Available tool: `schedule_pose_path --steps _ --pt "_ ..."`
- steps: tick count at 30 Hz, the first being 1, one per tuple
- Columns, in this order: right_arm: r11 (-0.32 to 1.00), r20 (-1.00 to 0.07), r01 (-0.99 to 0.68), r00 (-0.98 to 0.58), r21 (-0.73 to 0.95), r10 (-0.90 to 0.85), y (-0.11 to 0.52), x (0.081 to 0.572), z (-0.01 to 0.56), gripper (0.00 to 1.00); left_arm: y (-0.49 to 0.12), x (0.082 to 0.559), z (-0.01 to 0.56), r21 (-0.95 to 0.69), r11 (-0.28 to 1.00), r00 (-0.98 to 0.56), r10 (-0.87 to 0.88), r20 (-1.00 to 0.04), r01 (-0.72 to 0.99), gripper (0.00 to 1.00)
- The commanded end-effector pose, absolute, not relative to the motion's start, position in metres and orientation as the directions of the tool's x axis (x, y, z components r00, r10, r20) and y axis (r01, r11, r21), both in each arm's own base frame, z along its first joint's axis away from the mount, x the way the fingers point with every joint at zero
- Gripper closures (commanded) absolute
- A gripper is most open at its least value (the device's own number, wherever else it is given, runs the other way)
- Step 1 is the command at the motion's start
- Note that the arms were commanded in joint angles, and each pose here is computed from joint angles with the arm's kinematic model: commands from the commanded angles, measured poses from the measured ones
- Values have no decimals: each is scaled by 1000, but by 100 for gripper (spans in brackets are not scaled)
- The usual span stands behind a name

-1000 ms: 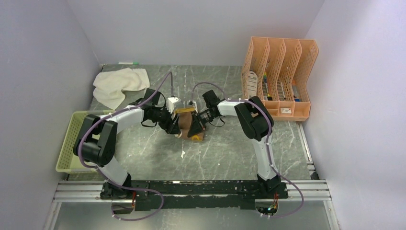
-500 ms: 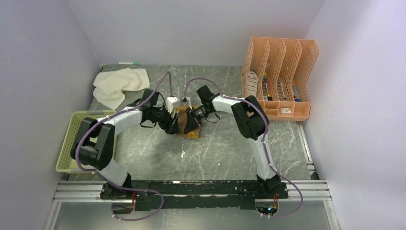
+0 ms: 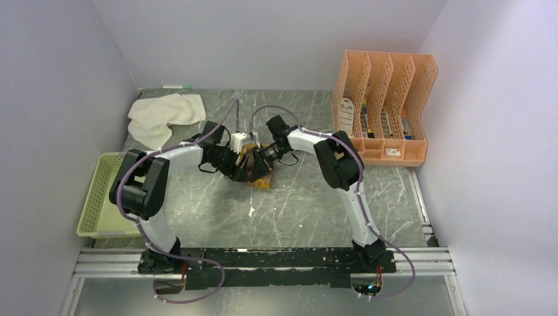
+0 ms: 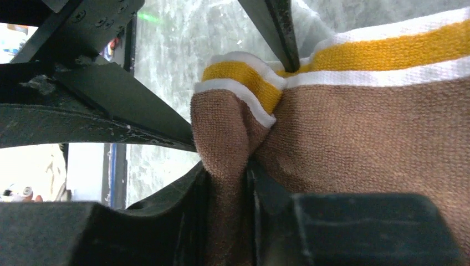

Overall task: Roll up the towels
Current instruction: Roll the towel at the center of the board.

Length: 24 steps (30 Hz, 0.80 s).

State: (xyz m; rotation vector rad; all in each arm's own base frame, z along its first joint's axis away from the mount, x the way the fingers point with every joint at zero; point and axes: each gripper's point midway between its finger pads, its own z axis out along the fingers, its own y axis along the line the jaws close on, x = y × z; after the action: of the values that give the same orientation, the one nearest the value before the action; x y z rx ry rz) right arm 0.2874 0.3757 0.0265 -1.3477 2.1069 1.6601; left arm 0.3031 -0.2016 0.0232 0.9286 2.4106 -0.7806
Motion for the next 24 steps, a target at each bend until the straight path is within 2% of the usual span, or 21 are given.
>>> schedule_pose_path --steps 1,2,3,12,14,22,24 --pt "73 -585 -727 -603 682 -542 378 296 3 57 -183 314 -9 -276 731 -745 452 -490 624 18" --pt "83 -589 -731 -606 677 -534 379 298 3 7 -182 315 -11 -272 739 -752 449 -483 616 18" --pt "95 -593 -735 -610 672 -526 379 300 4 1 -180 316 -12 -266 748 -757 446 -476 608 18" --pt "269 -619 -691 -722 671 -308 355 342 31 0 -177 313 -22 -274 776 -792 427 -436 568 19" --pt "312 -619 -690 -724 654 -303 349 344 35 0 -178 312 -22 -282 772 -793 425 -436 569 19" --pt "660 -640 -598 -735 455 -224 287 395 36 0 -184 308 -23 -322 757 -800 416 -432 568 19" --pt "706 -670 -589 -710 394 -217 278 404 48 0 -186 307 -25 -334 754 -805 415 -424 565 19"
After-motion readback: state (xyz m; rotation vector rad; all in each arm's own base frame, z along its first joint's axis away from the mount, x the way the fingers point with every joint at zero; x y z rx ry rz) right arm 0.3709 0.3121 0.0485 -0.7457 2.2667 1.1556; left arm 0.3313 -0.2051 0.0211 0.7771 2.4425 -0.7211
